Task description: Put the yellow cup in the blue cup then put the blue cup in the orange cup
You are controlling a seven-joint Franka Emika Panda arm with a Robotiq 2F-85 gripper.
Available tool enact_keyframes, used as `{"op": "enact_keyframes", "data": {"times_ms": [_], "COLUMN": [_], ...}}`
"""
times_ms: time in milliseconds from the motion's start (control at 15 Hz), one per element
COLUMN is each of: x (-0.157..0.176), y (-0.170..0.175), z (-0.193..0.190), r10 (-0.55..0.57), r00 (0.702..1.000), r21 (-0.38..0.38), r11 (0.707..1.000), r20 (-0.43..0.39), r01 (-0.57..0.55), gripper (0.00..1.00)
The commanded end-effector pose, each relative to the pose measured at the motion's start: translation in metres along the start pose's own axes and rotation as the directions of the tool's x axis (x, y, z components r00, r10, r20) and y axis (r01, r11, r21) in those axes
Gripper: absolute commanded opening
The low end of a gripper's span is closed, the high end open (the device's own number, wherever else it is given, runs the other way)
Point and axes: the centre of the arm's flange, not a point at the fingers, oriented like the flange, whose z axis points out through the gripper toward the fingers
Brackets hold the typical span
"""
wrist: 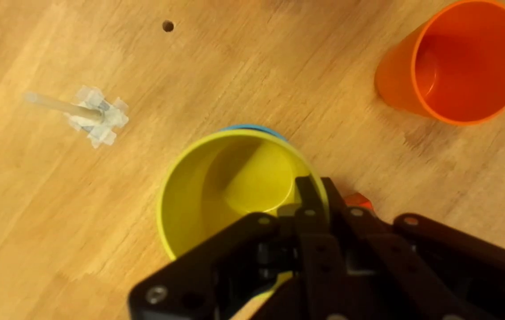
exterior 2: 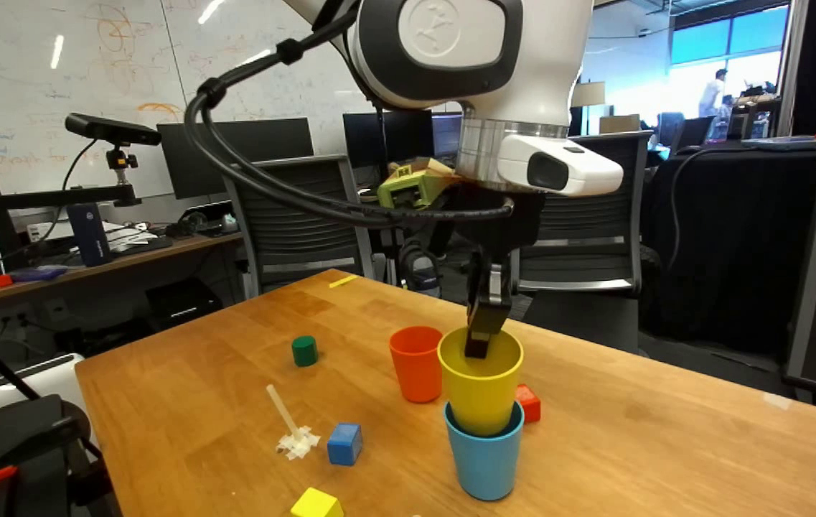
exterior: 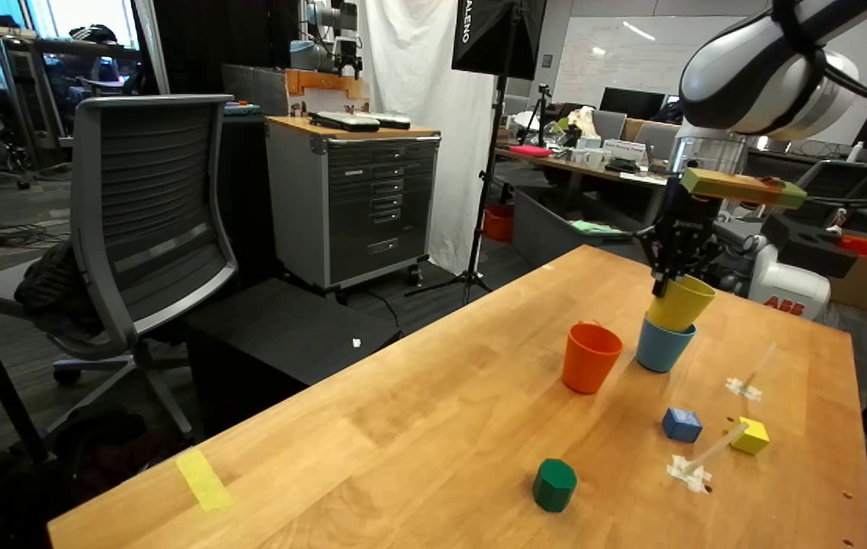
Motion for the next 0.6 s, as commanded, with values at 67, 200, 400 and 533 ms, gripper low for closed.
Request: {"op": "enact_keyframes", "data": {"times_ms": [67, 200, 400, 533], "x": [0.0133, 0.0125, 0.0114, 0.0108], "y": [-0.0064, -0.0074, -0.0084, -0.0092], "z": [0.0001, 0.0015, 0.0013, -0.0004], "r10": [0.014, 0.01, 0.006, 0.005], "r00": [1.0, 1.0, 0.999, 1.0], "r21": [-0.031, -0.038, -0.039, -0.04], "r11": [0.999, 0.999, 0.999, 0.999], "r20": [0.025, 0.029, 0.033, 0.03], "r01": [-0.013, -0.009, -0.004, -0.004], "gripper": [0.01, 0.01, 0.13, 0.39]}}
